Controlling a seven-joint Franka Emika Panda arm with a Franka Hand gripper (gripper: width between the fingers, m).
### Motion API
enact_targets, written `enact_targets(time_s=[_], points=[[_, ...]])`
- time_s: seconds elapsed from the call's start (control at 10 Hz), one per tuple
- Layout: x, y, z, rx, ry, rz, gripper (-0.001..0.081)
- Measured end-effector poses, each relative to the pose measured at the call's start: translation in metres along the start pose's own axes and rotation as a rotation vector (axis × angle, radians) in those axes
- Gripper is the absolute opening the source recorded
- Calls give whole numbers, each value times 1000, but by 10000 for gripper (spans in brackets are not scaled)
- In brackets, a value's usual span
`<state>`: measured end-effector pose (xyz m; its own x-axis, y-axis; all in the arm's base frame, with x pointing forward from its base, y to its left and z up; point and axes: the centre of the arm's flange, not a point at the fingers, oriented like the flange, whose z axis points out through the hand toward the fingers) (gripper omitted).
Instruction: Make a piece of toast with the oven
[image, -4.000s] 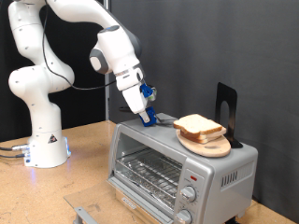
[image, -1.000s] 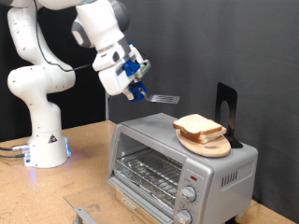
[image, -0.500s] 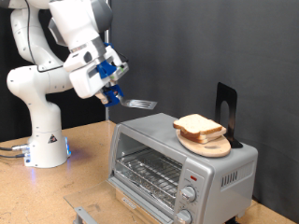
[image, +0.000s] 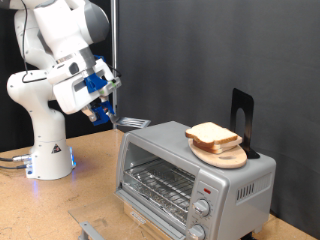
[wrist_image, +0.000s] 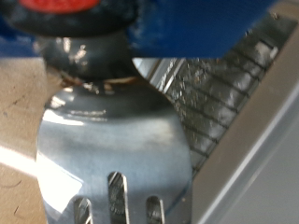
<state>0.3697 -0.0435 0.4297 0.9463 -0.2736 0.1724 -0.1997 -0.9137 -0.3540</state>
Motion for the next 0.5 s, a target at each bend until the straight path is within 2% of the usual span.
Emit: enact_targets(time_s=[0.3,0.5], points=[[0,1,4,-11,-18,-10,489],[1,-7,9,-26,-29,-26,489]])
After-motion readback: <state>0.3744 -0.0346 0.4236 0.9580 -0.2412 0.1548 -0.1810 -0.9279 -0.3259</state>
